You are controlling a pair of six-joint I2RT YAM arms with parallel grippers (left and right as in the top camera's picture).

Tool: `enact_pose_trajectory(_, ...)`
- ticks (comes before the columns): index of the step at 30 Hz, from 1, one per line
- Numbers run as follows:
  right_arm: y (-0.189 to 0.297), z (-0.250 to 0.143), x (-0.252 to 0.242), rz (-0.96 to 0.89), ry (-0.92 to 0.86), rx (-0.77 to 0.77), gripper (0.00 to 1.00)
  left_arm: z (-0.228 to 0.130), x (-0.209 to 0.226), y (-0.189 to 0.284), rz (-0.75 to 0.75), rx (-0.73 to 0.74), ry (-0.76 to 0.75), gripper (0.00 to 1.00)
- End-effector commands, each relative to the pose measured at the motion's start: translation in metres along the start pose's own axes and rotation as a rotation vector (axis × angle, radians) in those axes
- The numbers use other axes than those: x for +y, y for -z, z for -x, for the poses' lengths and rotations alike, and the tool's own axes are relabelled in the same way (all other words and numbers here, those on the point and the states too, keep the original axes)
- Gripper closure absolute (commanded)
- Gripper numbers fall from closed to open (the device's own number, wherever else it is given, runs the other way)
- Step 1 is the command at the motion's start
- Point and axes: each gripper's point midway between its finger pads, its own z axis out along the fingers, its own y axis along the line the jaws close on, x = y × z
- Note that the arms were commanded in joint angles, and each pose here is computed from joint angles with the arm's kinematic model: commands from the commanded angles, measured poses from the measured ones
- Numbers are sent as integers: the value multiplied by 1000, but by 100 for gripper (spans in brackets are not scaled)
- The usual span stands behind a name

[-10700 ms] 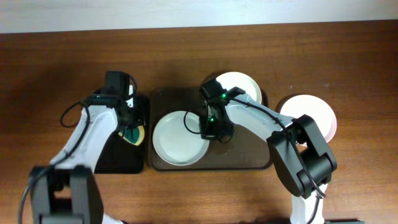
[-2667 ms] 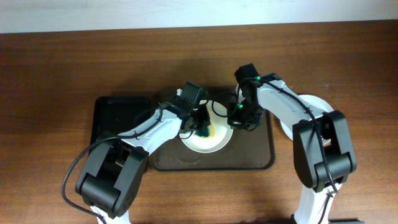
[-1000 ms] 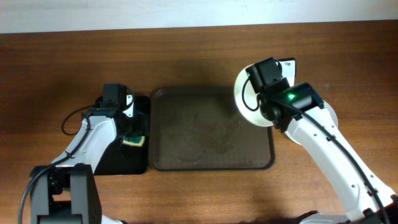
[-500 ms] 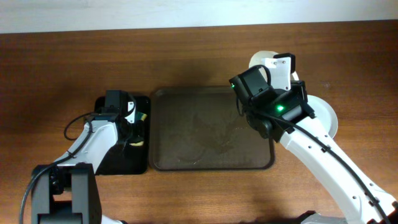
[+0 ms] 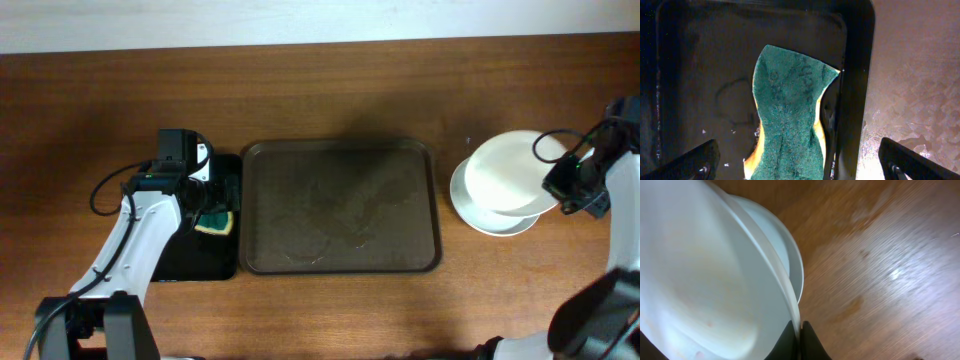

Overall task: Clean dirty plates on tray and stack at the side
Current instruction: 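Lift the last plate with the right gripper and stack it on the pile, then release the sponge onto the black tray and open the right gripper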

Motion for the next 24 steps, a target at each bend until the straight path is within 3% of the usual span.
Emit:
enact_pose_trajectory(1,-32,-14,5,7,25,145,96,7,-3,6,-15,-21,15,0)
enact_pose_trajectory(7,-51,-25,-3,-51,30,230,96,7,-4,6,-15,-25,15,1)
enact_pose_trajectory(10,-50,-30,0,-30,28,253,57,9,-4,7,-15,-32,14,1)
enact_pose_trajectory(11,-46,-32,14,58,66,264,49,13,-4,12,-18,-52,13,1)
enact_pose_trajectory(14,-20,-27,46,208,190,206,35,24,-6,28,-24,-102,12,0)
enact_pose_trajectory(16,13,-28,74,258,341,104,16,24,-6,40,-24,-84,62,1)
enact_pose_trajectory(17,38,-34,92,286,438,30,1,23,-9,48,-38,-62,62,1)
enact_pose_trajectory(21,101,-62,119,306,626,-172,1,14,-1,80,-70,17,122,1)
enact_pose_trajectory(24,130,-86,107,326,653,-210,1,-9,20,110,-41,35,176,1)
